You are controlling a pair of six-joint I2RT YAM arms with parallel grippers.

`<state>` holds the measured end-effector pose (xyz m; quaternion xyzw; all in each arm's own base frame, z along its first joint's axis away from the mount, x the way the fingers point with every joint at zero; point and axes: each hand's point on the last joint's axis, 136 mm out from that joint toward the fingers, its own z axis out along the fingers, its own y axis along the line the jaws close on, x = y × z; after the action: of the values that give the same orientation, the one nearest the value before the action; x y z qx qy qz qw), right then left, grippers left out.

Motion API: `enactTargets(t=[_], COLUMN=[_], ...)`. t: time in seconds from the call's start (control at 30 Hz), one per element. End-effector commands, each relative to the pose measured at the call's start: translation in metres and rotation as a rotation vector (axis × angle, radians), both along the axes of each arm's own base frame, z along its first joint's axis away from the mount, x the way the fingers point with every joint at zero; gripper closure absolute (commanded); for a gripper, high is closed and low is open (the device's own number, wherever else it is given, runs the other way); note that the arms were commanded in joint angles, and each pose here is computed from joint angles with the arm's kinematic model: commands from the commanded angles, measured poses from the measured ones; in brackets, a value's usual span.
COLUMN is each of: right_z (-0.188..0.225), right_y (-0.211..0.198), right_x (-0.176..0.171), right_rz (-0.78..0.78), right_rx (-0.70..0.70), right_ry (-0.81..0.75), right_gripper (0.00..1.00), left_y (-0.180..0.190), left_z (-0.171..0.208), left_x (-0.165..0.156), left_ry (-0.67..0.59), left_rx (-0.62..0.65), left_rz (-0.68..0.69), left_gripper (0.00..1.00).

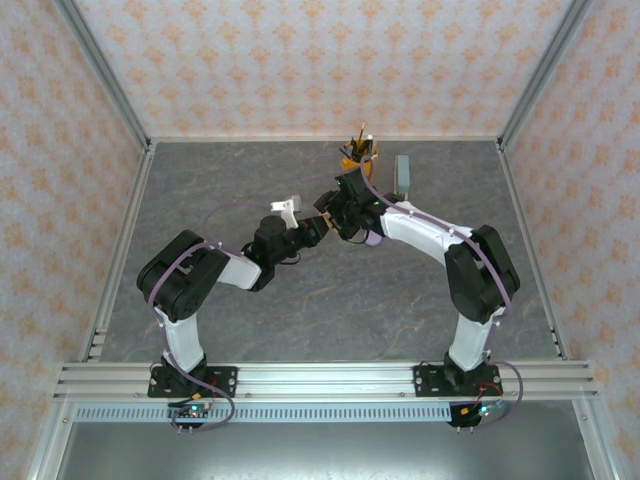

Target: Insert the wireless bluetooth earbuds into the charging case

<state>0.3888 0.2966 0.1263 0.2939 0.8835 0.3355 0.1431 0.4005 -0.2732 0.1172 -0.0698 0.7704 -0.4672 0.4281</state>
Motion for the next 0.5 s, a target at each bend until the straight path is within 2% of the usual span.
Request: enactTargets(t=[0.0, 0.13, 0.23, 0.47], right_z=[0.043, 0.062, 0.063, 0.063], right_y=[-0.020, -0.052, -0.072, -0.088], right_x=[0.015, 0.019, 0.013, -0.025], right_rz=[-0.053, -0.086, -0.054, 0.206], right_rx=[0.061, 0.070, 0.060, -0.051], right_ry=[-0.077, -0.137, -0.173, -0.389], right_gripper=[0.28, 0.25, 0.25, 0.26], left_y=[-0.004, -0.004, -0.006, -0.005], left_z=[0.016, 0.019, 0.023, 0.044], left_x=[-0.002, -0.014, -0.025, -0.054], left_ry=[-0.059, -0.065, -0.065, -0.096], left_rx=[-0.005, 0.033, 0.072, 0.180], left_rz=[-0.017, -0.065, -0.118, -0.238], left_gripper=[0.92, 0.92, 0.92, 0.93])
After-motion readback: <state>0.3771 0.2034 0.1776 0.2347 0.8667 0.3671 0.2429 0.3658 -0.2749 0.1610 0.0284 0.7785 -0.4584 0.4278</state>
